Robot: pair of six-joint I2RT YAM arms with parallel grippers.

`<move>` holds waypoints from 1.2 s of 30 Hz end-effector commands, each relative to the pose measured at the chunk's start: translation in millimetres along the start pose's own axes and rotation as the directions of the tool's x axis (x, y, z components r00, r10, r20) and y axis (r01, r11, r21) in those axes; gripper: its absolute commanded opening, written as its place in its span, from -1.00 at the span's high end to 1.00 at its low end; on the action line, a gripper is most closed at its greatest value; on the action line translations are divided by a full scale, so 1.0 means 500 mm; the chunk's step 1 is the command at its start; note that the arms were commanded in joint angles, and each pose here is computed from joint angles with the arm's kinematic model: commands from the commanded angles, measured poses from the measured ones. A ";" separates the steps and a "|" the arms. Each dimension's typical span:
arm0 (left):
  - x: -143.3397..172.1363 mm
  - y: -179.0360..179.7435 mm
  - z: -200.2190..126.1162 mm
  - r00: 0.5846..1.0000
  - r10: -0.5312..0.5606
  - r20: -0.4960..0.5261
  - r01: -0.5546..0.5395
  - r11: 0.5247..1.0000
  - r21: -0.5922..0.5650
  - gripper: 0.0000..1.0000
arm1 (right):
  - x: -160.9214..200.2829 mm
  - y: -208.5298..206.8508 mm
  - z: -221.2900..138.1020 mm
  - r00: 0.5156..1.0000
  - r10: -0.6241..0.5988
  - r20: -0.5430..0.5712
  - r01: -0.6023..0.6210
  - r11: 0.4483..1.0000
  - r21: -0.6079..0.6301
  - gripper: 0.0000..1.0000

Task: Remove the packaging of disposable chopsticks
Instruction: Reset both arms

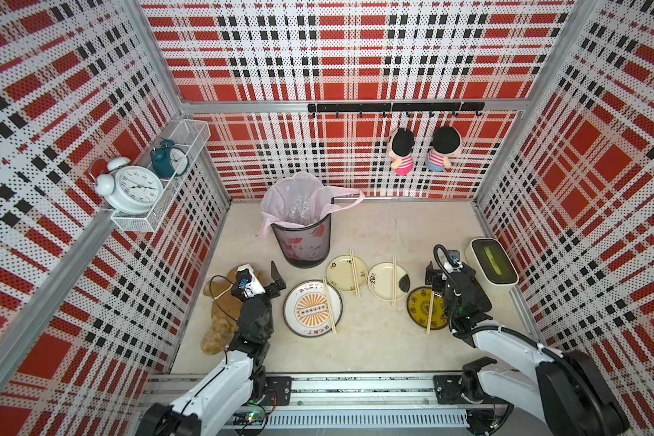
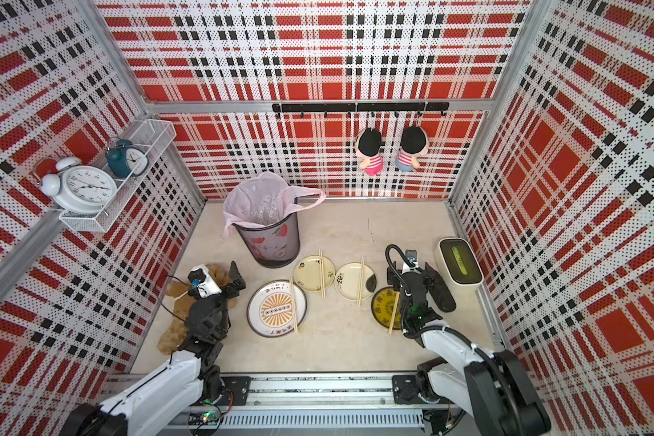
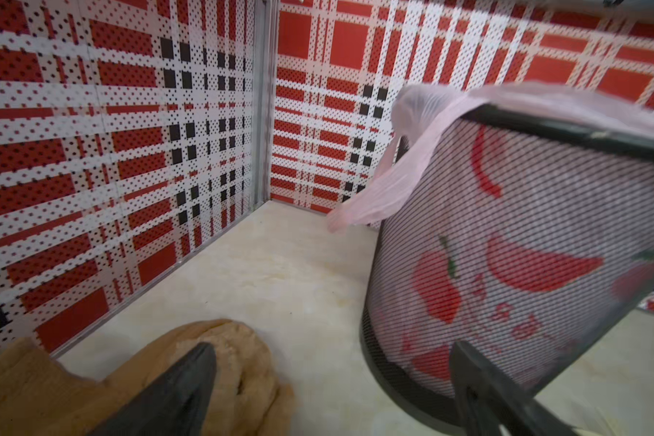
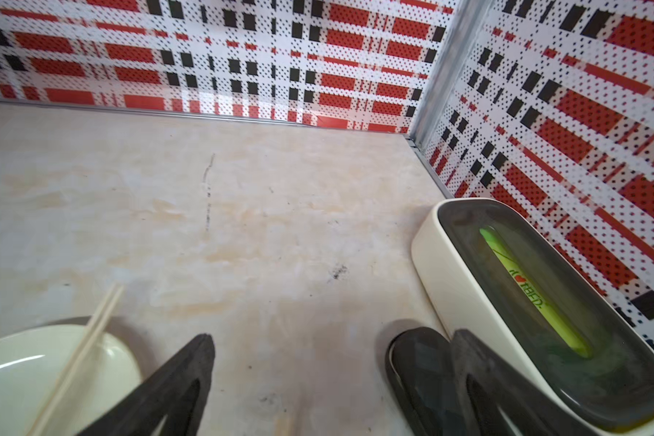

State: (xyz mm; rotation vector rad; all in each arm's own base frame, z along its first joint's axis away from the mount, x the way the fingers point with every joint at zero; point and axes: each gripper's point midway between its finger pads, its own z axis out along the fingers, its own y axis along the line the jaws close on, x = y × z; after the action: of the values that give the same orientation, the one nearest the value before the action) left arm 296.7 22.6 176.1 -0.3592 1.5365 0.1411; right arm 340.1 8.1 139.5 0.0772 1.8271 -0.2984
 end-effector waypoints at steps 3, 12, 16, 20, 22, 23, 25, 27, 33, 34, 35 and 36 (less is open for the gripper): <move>-0.037 0.041 0.019 0.989 -0.012 0.147 0.020 0.998 -0.051 -0.96 | -0.085 -0.029 0.008 0.961 0.051 0.273 -0.063 0.997 0.037 -1.00; -0.031 0.039 0.060 0.987 -0.020 0.160 0.020 1.000 0.000 -0.97 | -0.022 -0.049 0.051 0.965 0.127 0.231 -0.138 0.990 0.032 -1.00; 0.001 0.038 0.093 0.990 -0.028 0.135 0.024 0.999 0.028 -0.97 | -0.013 -0.043 0.059 0.967 0.122 0.223 -0.131 0.991 0.025 -0.99; 0.021 0.039 0.116 0.997 -0.013 0.076 0.013 1.000 0.002 -0.96 | -0.008 -0.048 0.084 0.976 0.127 0.177 -0.138 0.989 0.052 -0.99; 0.020 0.026 0.131 0.997 -0.001 0.081 0.000 1.000 0.008 -0.96 | -0.008 -0.049 0.090 0.977 0.130 0.167 -0.141 0.989 0.053 -0.99; 0.022 0.020 0.137 0.997 0.014 0.076 -0.014 1.000 0.004 -0.96 | -0.009 -0.050 0.090 0.976 0.128 0.175 -0.139 0.989 0.052 -0.99; 0.028 0.019 0.141 0.998 0.020 0.057 -0.020 1.000 -0.003 -0.96 | -0.006 -0.051 0.093 0.978 0.136 0.161 -0.146 0.988 0.054 -0.99; 0.027 0.018 0.140 0.998 0.020 0.061 -0.020 1.000 -0.002 -0.96 | -0.008 -0.053 0.092 0.976 0.137 0.169 -0.148 0.988 0.052 -0.99; 0.027 0.017 0.139 0.998 0.023 0.063 -0.022 1.000 -0.005 -0.96 | -0.008 -0.052 0.090 0.976 0.132 0.173 -0.143 0.989 0.049 -0.99; 0.027 0.018 0.139 0.998 0.024 0.062 -0.023 1.000 -0.006 -0.97 | -0.008 -0.053 0.089 0.976 0.132 0.173 -0.142 0.989 0.050 -0.99; 0.027 0.017 0.139 0.998 0.023 0.063 -0.023 1.000 -0.004 -0.97 | -0.009 -0.052 0.090 0.976 0.133 0.173 -0.144 0.988 0.049 -0.99; 0.027 0.018 0.139 0.998 0.023 0.062 -0.022 1.000 -0.006 -0.96 | -0.008 -0.052 0.089 0.976 0.132 0.174 -0.142 0.989 0.049 -0.99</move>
State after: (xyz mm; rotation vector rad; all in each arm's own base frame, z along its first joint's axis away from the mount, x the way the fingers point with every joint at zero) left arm 359.8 51.7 165.4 -0.3443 1.4613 0.1584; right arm 377.5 -24.6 132.4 0.2074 1.6543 -0.2531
